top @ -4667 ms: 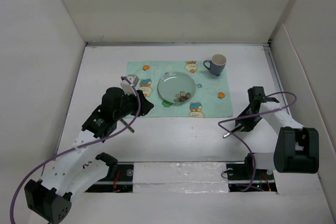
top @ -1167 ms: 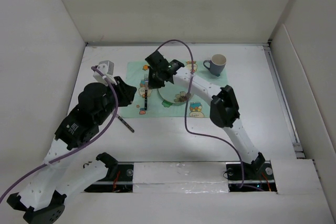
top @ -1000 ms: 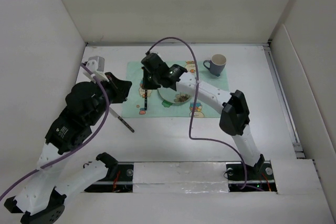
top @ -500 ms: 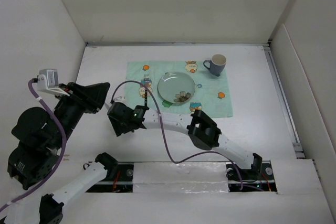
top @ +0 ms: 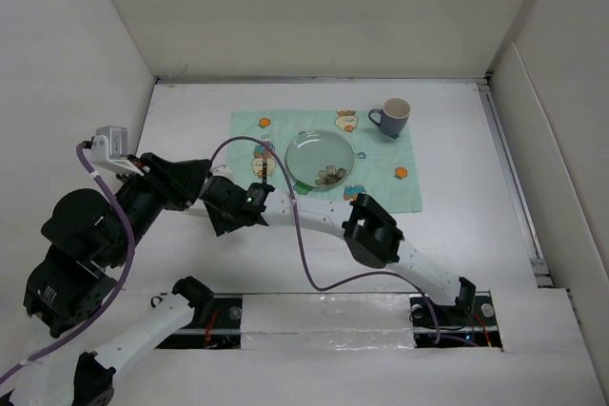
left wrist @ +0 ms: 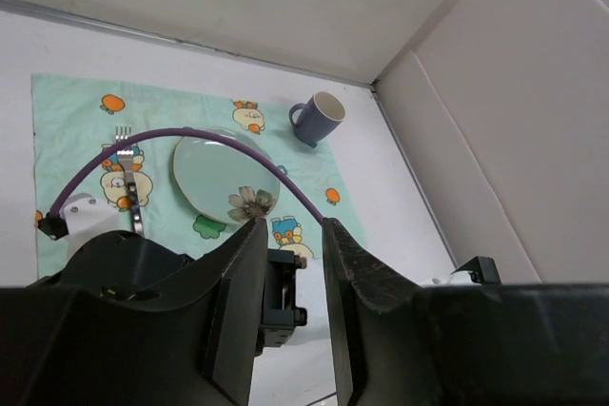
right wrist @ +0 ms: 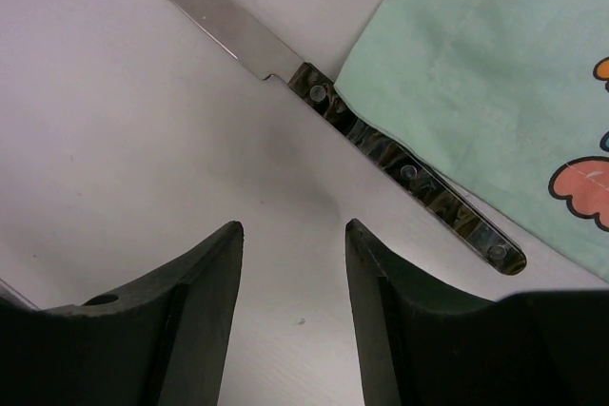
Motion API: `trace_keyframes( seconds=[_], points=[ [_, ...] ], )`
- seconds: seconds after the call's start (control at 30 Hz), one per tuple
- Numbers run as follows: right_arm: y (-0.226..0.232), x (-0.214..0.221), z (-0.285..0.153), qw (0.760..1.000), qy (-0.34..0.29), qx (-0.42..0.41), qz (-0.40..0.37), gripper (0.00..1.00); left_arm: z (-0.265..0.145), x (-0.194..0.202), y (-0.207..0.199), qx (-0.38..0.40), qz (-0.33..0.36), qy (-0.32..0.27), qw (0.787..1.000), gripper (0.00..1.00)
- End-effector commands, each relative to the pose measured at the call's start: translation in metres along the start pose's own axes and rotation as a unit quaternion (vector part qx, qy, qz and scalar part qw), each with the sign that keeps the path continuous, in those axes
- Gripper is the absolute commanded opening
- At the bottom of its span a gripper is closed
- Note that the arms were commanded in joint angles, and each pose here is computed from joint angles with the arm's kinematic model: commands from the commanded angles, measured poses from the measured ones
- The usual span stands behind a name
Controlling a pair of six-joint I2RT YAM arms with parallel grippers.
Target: Set the dinner table for one person
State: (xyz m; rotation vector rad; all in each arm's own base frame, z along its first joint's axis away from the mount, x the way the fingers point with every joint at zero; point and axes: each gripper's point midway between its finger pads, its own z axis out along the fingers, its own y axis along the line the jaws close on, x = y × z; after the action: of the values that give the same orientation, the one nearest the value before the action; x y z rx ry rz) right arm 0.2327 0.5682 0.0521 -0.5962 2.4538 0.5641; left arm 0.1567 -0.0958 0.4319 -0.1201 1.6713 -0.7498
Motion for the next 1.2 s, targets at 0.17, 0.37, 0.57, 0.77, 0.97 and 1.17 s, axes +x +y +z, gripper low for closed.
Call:
trace_keyframes(
  seconds=[0.17, 0.37, 0.57, 0.77, 0.97, 1.17],
  points=[
    [-0.01, -0.067, -0.029, 0.997, -0.071, -0.004, 0.004, 0.54, 0.008, 0.007, -0.007, 0.022, -0.004, 0.007, 1.0, 0.26],
    [-0.032, -0.047, -0.007, 0.999, -0.034, 0.012, 0.006, 0.54, 0.012, 0.013, -0.004, 0.017, -0.001, 0.014, 1.0, 0.26],
    [-0.03, -0.035, 0.001, 1.0, -0.016, 0.002, 0.01, 0.54, 0.016, 0.017, -0.003, 0.017, 0.001, 0.018, 1.0, 0.26],
    [-0.016, -0.014, -0.005, 1.0, -0.003, -0.009, 0.003, 0.54, 0.018, 0.019, -0.001, 0.012, 0.002, 0.019, 1.0, 0.26],
    [-0.013, 0.011, -0.004, 1.0, 0.022, -0.012, -0.004, 0.54, 0.019, 0.018, 0.0, 0.009, 0.004, 0.017, 1.0, 0.26],
    [-0.01, 0.004, -0.014, 1.0, 0.009, -0.003, -0.002, 0.53, 0.023, 0.02, 0.002, 0.004, 0.006, 0.019, 1.0, 0.26]
  ],
)
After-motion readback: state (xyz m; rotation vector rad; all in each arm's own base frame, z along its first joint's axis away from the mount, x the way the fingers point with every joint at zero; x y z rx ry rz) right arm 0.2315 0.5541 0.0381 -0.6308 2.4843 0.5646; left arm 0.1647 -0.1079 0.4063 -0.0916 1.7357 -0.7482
